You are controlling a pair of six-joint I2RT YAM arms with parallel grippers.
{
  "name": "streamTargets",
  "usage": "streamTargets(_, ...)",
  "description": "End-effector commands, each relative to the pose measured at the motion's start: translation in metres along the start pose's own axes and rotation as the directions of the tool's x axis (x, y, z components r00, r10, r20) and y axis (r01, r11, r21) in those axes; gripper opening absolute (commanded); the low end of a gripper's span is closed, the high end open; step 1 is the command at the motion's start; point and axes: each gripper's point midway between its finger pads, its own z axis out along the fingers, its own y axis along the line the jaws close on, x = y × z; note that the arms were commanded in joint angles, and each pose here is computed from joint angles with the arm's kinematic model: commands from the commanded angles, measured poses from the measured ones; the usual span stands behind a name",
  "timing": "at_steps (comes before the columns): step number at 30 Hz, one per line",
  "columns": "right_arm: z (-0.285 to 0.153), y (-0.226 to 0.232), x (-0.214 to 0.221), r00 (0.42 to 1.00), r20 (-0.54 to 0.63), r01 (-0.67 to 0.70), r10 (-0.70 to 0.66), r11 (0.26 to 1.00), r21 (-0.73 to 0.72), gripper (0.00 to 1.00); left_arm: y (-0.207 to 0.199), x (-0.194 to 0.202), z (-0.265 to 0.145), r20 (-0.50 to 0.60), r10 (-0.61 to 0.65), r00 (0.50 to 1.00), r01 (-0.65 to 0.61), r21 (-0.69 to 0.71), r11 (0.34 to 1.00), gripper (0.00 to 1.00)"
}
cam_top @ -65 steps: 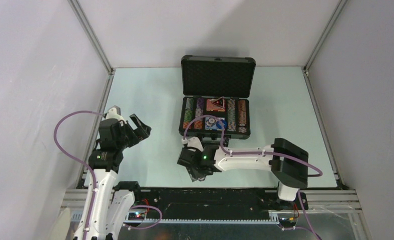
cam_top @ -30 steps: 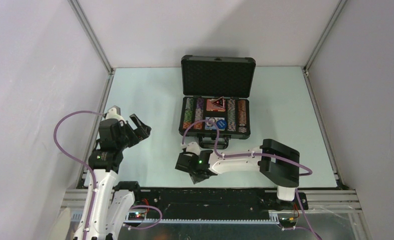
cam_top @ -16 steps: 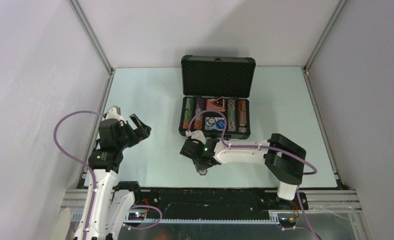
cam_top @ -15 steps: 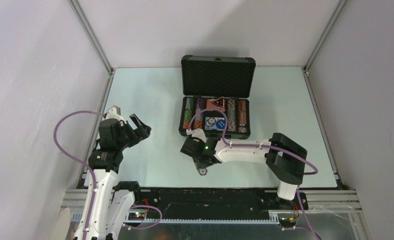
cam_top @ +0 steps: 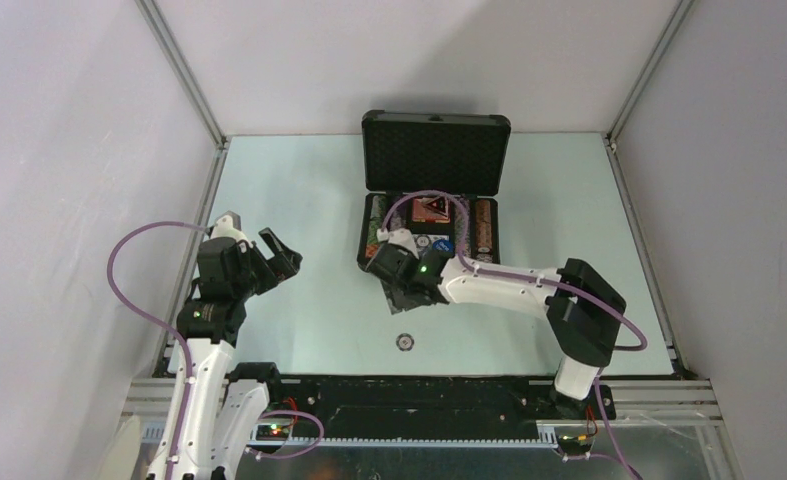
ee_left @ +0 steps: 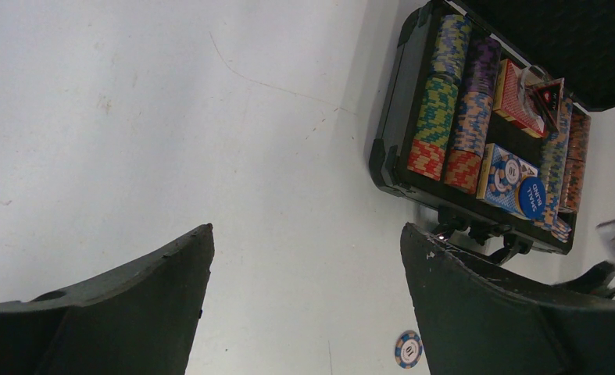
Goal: Pack up texas hold em set
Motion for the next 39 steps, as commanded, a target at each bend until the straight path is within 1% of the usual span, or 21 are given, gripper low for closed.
streamTargets(1, -0.002, 0.021, 0.038, 0.998, -0.055, 0.023, -0.025, 0.999, -0.034, 0.61, -0.005, -0.012, -0.003, 0.043, 0.019, 0.999, -0.020, 0.021, 1.000, 0.94)
streamTargets(3, 0.002, 0.028, 0.055, 0.996, -0.082, 0.014, -0.018, 0.999, -0.050, 0.68, -0.005, -0.012, -0.002, 0.041, 0.018, 0.999, -0.018, 0.021, 1.000, 0.94)
streamTargets(5, 0.006, 0.032, 0.071, 0.994, -0.112, 0.010, -0.016, 0.998, -0.059, 0.71, -0.005, -0.011, -0.002, 0.037, 0.017, 0.999, -0.018, 0.022, 1.000, 0.94)
streamTargets(9, 0.011, 0.041, 0.084, 0.991, -0.135, 0.009, -0.019, 0.997, -0.074, 0.72, -0.005, -0.011, -0.002, 0.039, 0.018, 0.999, -0.019, 0.025, 1.000, 0.94)
streamTargets(19, 0.019, 0.042, 0.096, 0.986, -0.163, 0.034, -0.044, 0.997, -0.062, 0.62, -0.005, -0.012, -0.003, 0.041, 0.019, 0.999, -0.020, 0.025, 1.000, 0.94)
streamTargets(24, 0.021, 0.043, 0.099, 0.984, -0.170, 0.039, -0.049, 0.997, -0.065, 0.54, -0.005, -0.012, -0.002, 0.041, 0.019, 0.999, -0.020, 0.023, 1.000, 0.94)
streamTargets(30, 0.018, 0.039, 0.102, 0.983, -0.175, 0.053, -0.061, 0.997, -0.046, 0.49, -0.006, -0.012, -0.003, 0.041, 0.019, 0.999, -0.020, 0.027, 0.999, 0.94)
streamTargets(36, 0.011, 0.039, 0.091, 0.988, -0.145, 0.045, -0.054, 0.997, -0.060, 0.41, -0.005, -0.012, -0.003, 0.042, 0.018, 0.999, -0.019, 0.026, 0.999, 0.94)
streamTargets(39, 0.008, 0.038, 0.083, 0.991, -0.127, 0.037, -0.046, 0.997, -0.070, 0.39, -0.005, -0.012, -0.003, 0.043, 0.019, 0.999, -0.020, 0.026, 0.999, 0.94)
